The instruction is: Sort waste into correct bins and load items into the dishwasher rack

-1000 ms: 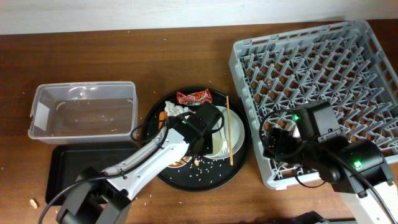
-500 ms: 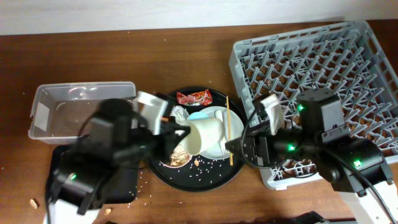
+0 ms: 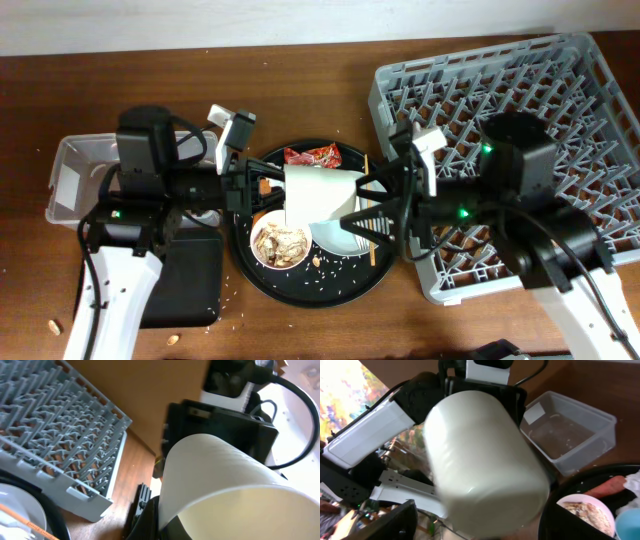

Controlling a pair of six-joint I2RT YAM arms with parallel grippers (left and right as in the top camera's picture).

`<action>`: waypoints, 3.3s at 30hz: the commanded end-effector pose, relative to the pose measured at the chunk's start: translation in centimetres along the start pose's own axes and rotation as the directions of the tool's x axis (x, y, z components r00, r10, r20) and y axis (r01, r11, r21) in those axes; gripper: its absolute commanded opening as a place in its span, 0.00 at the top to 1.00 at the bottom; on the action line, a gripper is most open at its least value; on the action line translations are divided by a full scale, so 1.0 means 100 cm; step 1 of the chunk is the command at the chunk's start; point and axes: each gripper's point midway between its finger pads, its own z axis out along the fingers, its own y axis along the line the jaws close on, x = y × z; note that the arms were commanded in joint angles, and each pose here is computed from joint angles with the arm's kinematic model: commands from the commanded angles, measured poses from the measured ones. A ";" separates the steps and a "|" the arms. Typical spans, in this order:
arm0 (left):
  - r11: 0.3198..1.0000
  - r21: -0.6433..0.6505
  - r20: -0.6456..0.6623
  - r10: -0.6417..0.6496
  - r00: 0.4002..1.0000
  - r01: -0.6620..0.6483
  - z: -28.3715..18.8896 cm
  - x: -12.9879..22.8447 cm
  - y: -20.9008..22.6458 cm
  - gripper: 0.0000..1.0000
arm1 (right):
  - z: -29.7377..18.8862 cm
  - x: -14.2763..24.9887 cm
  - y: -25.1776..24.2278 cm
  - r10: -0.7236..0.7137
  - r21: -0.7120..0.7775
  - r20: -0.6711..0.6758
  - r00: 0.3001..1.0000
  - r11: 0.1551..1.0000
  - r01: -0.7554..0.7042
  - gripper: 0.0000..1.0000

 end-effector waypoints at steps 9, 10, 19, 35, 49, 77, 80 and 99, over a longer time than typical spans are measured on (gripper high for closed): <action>0.998 0.050 -0.026 0.029 0.999 -0.028 0.008 0.003 -0.012 1.00 | 0.012 -0.011 0.016 -0.108 -0.035 0.020 0.994 0.994 0.108 0.46; 0.998 0.049 -0.026 0.029 0.999 -0.028 0.008 0.003 -0.012 0.99 | 0.010 -0.012 0.018 -0.113 -0.028 0.025 0.993 0.993 0.114 0.48; 0.998 0.050 -0.006 0.027 1.000 -0.026 0.006 -0.009 -0.015 0.01 | -0.045 0.004 -0.042 0.118 0.438 0.140 0.983 0.883 -0.168 0.55; 0.444 -0.886 0.075 -0.142 0.987 0.131 -0.100 0.062 0.099 0.01 | -0.292 0.204 -0.201 0.642 0.743 0.645 0.415 -0.399 -0.537 0.56; 0.453 -0.872 -0.238 -0.062 0.969 -0.185 -0.032 0.062 0.139 0.44 | -0.196 0.063 -0.093 0.391 0.781 0.387 0.835 0.343 -0.522 0.14; 0.965 0.221 -0.060 0.155 0.986 -0.139 0.015 -0.006 -0.038 1.00 | -0.031 0.009 0.026 0.058 0.081 -0.067 0.996 0.995 -0.052 0.20; 0.961 0.222 -0.053 0.184 0.981 -0.168 0.013 -0.006 -0.046 1.00 | -0.001 0.007 0.036 -0.011 -0.051 -0.122 0.993 0.999 0.005 0.27; 0.498 -0.866 0.037 -0.020 0.999 0.042 -0.101 0.021 0.068 0.01 | -0.364 0.161 -0.204 0.394 0.470 0.866 0.308 -0.432 -0.770 0.49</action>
